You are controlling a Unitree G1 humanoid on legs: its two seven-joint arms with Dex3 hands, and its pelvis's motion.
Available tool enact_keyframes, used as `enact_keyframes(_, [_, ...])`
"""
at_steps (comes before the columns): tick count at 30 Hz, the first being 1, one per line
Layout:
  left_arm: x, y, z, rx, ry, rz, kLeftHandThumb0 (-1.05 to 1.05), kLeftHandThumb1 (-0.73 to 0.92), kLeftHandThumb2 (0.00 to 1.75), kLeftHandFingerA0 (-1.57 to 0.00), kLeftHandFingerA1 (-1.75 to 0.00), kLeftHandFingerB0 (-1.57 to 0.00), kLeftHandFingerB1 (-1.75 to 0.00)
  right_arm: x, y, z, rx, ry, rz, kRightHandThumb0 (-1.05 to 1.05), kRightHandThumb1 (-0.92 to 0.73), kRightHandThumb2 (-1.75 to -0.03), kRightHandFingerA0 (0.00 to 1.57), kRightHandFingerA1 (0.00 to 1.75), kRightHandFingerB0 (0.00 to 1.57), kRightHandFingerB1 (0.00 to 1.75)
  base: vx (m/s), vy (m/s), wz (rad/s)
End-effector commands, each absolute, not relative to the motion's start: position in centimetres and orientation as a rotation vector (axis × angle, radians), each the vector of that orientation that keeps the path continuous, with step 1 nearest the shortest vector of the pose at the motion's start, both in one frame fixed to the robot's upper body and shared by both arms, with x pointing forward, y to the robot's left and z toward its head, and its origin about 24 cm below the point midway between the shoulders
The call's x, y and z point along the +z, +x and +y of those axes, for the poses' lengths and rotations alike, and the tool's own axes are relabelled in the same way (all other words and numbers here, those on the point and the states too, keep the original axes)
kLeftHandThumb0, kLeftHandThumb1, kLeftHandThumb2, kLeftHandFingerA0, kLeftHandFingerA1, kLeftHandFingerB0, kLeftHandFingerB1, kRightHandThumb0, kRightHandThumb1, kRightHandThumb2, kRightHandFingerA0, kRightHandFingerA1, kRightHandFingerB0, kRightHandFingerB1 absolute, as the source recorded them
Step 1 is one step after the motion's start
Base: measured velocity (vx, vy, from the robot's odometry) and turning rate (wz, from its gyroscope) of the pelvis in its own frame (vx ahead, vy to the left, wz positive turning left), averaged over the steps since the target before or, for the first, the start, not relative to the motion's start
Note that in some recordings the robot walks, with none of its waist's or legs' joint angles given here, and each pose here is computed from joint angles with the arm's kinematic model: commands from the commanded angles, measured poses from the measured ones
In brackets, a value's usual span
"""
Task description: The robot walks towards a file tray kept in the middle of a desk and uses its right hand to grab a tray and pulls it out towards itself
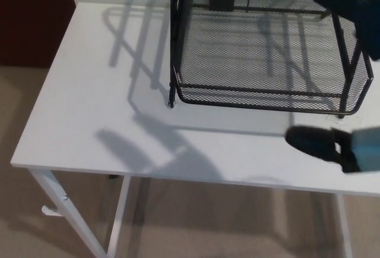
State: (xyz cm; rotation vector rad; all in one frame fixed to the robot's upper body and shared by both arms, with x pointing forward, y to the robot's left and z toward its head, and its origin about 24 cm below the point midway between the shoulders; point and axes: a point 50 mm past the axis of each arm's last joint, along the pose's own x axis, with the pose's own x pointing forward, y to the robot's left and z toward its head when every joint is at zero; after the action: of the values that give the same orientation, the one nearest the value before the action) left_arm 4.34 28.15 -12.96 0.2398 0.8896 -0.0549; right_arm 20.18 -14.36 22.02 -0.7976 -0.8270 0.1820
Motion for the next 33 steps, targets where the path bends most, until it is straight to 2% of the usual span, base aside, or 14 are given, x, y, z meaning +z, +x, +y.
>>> enact_keyframes(1, [-12.2, 5.1, 29.4, -0.106, 0.33, 0.869, -0.62, 0.37, 0.54, -0.54, -0.42, -0.36, -0.51, 20.3, 26.6, -11.9, 0.183, -1.364, -0.472, -0.61, -0.35, -0.8, 0.01, 0.39, 0.08, 0.44, 0.0, 0.0, 0.0])
enact_keyframes(2, [-12.1, 5.1, 29.3, -0.112, 0.322, 0.86, -0.6, 0.36, 0.55, -0.53, -0.43, -0.36, -0.53, 19.9, 27.0, -11.9, 0.182, -1.371, -0.452, -0.75, -0.33, -0.65, 0.04, 0.39, 0.13, 0.39, 0.0, 0.0, 0.0])
enact_keyframes(4, [-12.1, 5.2, 29.3, -0.114, 0.328, 0.864, -0.58, 0.37, 0.55, -0.54, -0.42, -0.36, -0.52, 18.9, 27.7, -11.9, 0.183, -1.409, -0.394, -0.55, -0.31, -0.78, 0.0, 0.39, 0.07, 0.43, 0.0, 0.0, 0.0])
enact_keyframes(5, [-12.1, 5.1, 29.3, -0.115, 0.328, 0.864, -0.66, 0.29, 0.76, -0.51, -0.53, -0.35, -0.58, 18.5, 27.9, -12.0, 0.183, -1.422, -0.373, -0.7, -0.4, -0.53, 0.0, 0.4, 0.13, 0.32, 0.0, 0.0, 0.0])
enact_keyframes(6, [-12.1, 5.1, 29.2, -0.116, 0.327, 0.864, -0.66, 0.29, 0.76, -0.51, -0.53, -0.35, -0.58, 18.4, 28.0, -12.0, 0.183, -1.427, -0.364, -0.7, -0.4, -0.53, 0.0, 0.4, 0.13, 0.32, 0.0, 0.0, 0.0])
enact_keyframes(7, [-12.1, 5.1, 29.2, -0.121, 0.335, 0.859, -0.58, 0.35, 0.55, -0.57, -0.43, -0.37, -0.53, 18.0, 28.2, -12.0, 0.179, -1.442, -0.343, -0.7, -0.39, -0.53, 0.0, 0.39, 0.13, 0.32, 0.0, 0.0, 0.0])
enact_keyframes(12, [-12.0, 5.2, 29.1, -0.131, 0.343, 0.851, -0.67, 0.28, 0.78, -0.52, -0.53, -0.34, -0.59, 16.4, 28.9, -12.5, 0.171, -1.499, -0.246, -0.66, -0.28, -0.64, 0.02, 0.21, 0.11, 0.3, 0.0, 0.0, 0.0])
enact_keyframes(13, [-12.0, 5.2, 29.1, -0.134, 0.355, 0.852, -0.59, 0.35, 0.56, -0.56, -0.42, -0.36, -0.53, 16.1, 29.1, -12.6, 0.165, -1.499, -0.231, -0.68, -0.34, -0.53, 0.0, 0.32, 0.11, 0.28, 0.0, 0.0, 0.0])
enact_keyframes(24, [-11.8, 5.7, 29.1, -0.161, 0.365, 0.837, -0.55, 0.34, 0.57, -0.58, -0.45, -0.35, -0.53, 13.4, 29.7, -13.1, 0.113, -1.533, -0.11, -0.67, -0.28, -0.62, 0.03, 0.29, 0.09, 0.29, 0.0, 0.0, 0.0])
enact_keyframes(25, [-11.8, 5.7, 29.0, -0.16, 0.361, 0.836, -0.58, 0.25, 0.77, -0.52, -0.57, -0.31, -0.58, 13.2, 29.7, -13.1, 0.107, -1.538, -0.106, -0.7, -0.29, -0.61, 0.05, 0.28, 0.11, 0.29, 0.0, 0.0, 0.0])
enact_keyframes(27, [-11.8, 5.7, 29.0, -0.163, 0.362, 0.831, -0.64, 0.28, 0.77, -0.52, -0.55, -0.31, -0.57, 13.0, 29.7, -13.1, 0.096, -1.538, -0.1, -0.69, -0.29, -0.61, 0.05, 0.26, 0.11, 0.29, 0.0, 0.0, 0.0])
enact_keyframes(28, [-11.8, 5.7, 29.0, -0.165, 0.369, 0.833, -0.58, 0.35, 0.55, -0.58, -0.44, -0.36, -0.53, 13.0, 29.7, -13.1, 0.094, -1.539, -0.099, -0.67, -0.28, -0.63, 0.04, 0.23, 0.1, 0.29, 0.0, 0.0, 0.0])
enact_keyframes(32, [-11.7, 6.0, 29.0, -0.171, 0.38, 0.832, -0.57, 0.34, 0.55, -0.57, -0.44, -0.36, -0.54, 13.0, 29.9, -12.9, 0.058, -1.554, -0.099, -0.64, -0.26, -0.63, 0.02, 0.23, 0.08, 0.3, 0.0, 0.0, 0.0])
enact_keyframes(33, [-11.7, 6.0, 29.0, -0.172, 0.38, 0.831, -0.56, 0.34, 0.54, -0.57, -0.44, -0.36, -0.54, 13.0, 29.9, -12.8, 0.055, -1.557, -0.097, -0.44, -0.24, -0.74, 0.0, 0.35, 0.02, 0.35, 0.0, 0.0, 0.0])
